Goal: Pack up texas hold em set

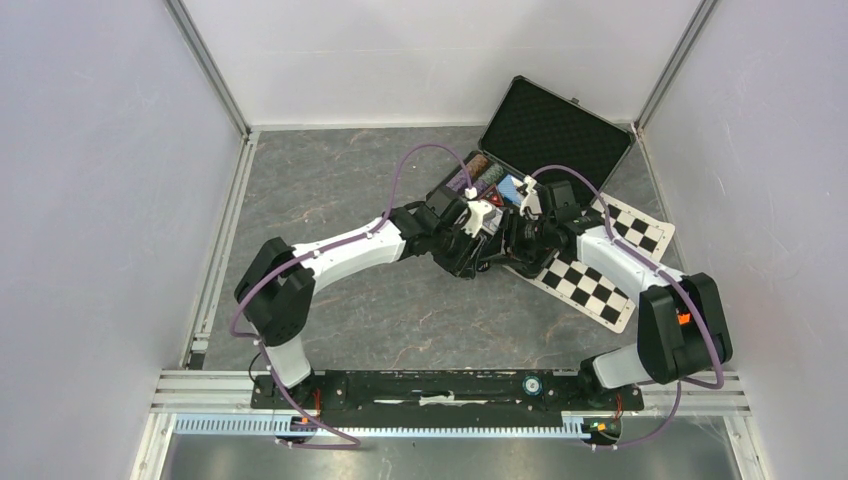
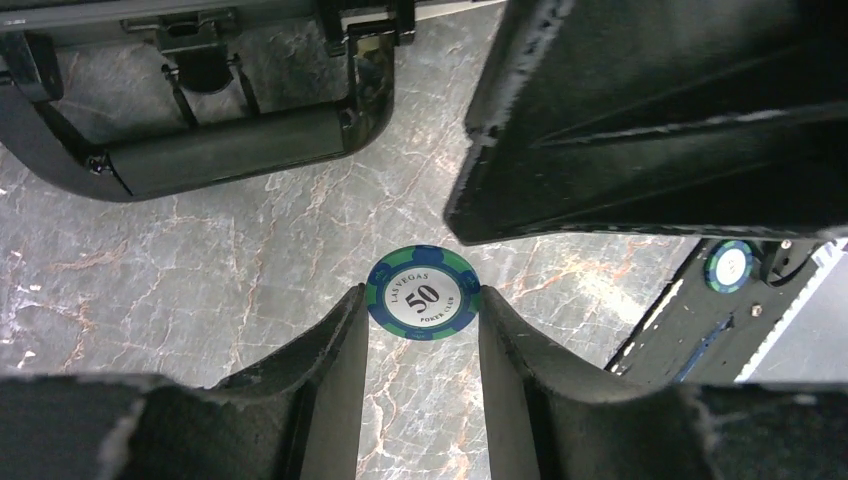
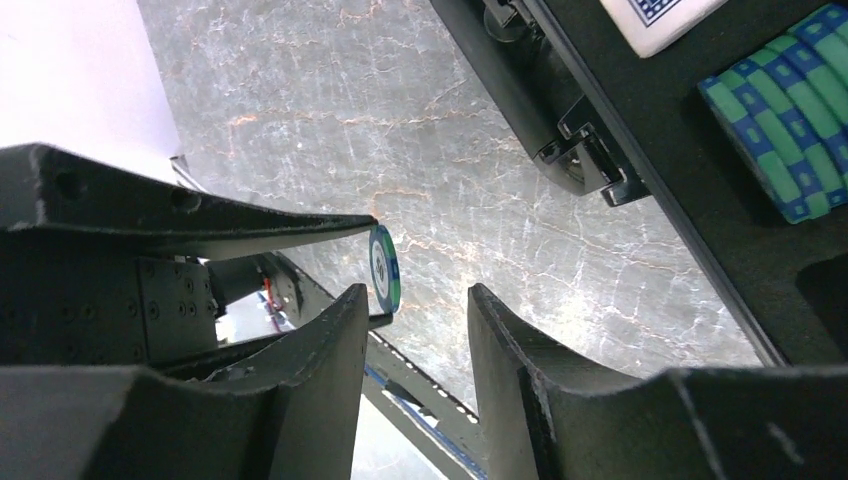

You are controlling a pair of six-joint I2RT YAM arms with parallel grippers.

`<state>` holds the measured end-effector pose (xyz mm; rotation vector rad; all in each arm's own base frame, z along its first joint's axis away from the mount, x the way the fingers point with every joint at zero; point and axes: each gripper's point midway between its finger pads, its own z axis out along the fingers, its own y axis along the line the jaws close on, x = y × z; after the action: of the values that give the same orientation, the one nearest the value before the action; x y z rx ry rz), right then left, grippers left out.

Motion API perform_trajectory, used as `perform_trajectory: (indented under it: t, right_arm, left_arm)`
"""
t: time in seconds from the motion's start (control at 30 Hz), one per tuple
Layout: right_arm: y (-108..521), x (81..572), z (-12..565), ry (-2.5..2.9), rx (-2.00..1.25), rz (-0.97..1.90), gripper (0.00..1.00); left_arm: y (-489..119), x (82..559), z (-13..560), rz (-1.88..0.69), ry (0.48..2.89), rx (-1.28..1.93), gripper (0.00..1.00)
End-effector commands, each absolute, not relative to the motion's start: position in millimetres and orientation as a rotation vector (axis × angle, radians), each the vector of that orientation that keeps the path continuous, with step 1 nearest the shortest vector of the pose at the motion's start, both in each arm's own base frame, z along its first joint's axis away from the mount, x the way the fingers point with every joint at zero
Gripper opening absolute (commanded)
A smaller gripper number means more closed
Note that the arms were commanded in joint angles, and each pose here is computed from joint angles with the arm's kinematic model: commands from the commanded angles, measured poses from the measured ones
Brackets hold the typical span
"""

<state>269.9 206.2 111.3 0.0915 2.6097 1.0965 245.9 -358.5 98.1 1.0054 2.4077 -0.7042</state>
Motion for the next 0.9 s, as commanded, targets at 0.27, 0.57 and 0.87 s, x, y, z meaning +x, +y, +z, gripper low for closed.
perform_trajectory:
  t: [0.27, 0.57, 0.87]
  right_arm:
    - [231, 264, 133, 2.563, 0.202, 1.411, 0.46]
    - [226, 248, 118, 2.641, 0.203, 1.403, 0.46]
    - [226, 247, 113, 2.649, 0.202, 1.403, 0.34]
  left_arm:
    - [-377, 246, 142, -0.858, 2.181, 1.057, 0.42]
    - [-378, 250, 147, -0.842, 2.160, 1.064, 0.42]
    - [-380, 251, 154, -0.855, 2.133, 1.063, 0.42]
